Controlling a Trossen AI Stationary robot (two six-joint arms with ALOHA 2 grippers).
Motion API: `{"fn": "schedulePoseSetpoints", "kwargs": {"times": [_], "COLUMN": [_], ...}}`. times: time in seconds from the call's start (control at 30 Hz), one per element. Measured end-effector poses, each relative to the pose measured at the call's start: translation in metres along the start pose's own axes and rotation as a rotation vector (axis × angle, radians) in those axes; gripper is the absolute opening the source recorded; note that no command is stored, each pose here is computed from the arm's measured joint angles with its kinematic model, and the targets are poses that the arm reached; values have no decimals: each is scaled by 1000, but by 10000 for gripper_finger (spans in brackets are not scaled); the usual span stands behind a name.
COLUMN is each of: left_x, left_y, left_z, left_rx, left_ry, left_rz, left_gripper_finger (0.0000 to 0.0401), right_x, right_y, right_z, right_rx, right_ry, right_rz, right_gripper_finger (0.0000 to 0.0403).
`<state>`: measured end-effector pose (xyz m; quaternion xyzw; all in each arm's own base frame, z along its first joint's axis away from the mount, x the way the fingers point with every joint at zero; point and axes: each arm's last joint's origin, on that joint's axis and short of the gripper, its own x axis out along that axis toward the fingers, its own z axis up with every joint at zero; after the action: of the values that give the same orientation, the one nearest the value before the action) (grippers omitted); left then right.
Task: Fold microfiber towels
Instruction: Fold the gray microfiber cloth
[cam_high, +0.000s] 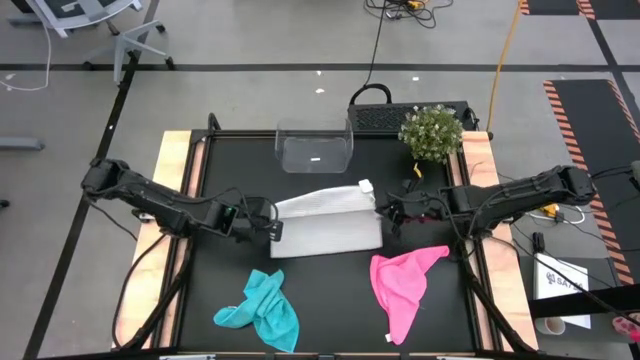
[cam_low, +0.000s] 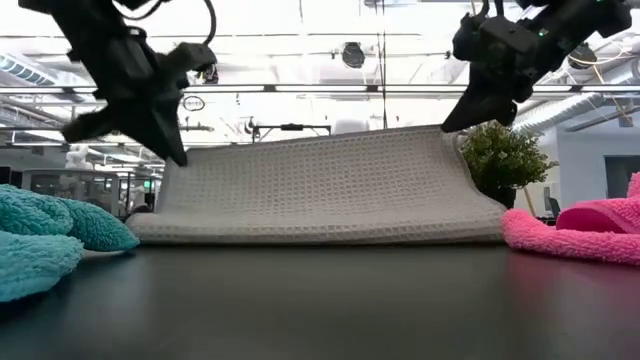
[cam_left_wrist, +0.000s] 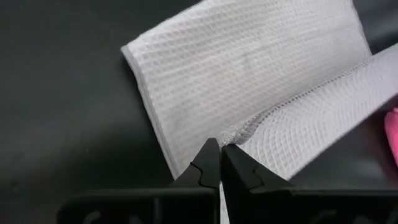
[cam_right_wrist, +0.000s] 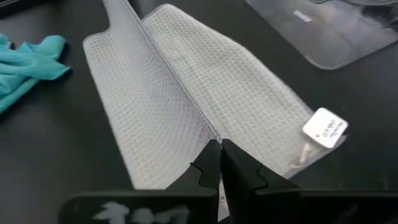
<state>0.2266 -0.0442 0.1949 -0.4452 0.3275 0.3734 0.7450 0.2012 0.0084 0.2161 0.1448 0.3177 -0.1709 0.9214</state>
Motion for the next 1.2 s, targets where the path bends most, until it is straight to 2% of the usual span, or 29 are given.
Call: {"fn": "schedulePoseSetpoints", "kwargs": {"times": [0.13, 0.23, 0.43, 0.6, 1.03, 1.2], "left_x": [5, 8, 13, 15, 16, 16], "left_y": [5, 6, 9, 10, 12, 12], "left_z": [6, 14, 28, 34, 39, 39], "left_rx": [20, 33, 51, 55, 51, 96], "left_ry": [-50, -89, -112, -121, -120, -125], "left_rz": [25, 33, 55, 66, 75, 86], "left_gripper_finger": [0, 1, 1, 1, 3, 22], "right_x": [3, 9, 23, 29, 30, 30], "right_y": [-5, -11, -25, -37, -44, -44], "right_z": [0, -10, -30, -36, -37, -37], "right_rx": [-8, -1, 49, 77, 67, 46], "right_ry": [-10, -4, -96, -161, -163, -159], "right_rz": [-14, -31, -27, -46, -63, -64], "right_gripper_finger": [0, 0, 0, 0, 0, 8]}}
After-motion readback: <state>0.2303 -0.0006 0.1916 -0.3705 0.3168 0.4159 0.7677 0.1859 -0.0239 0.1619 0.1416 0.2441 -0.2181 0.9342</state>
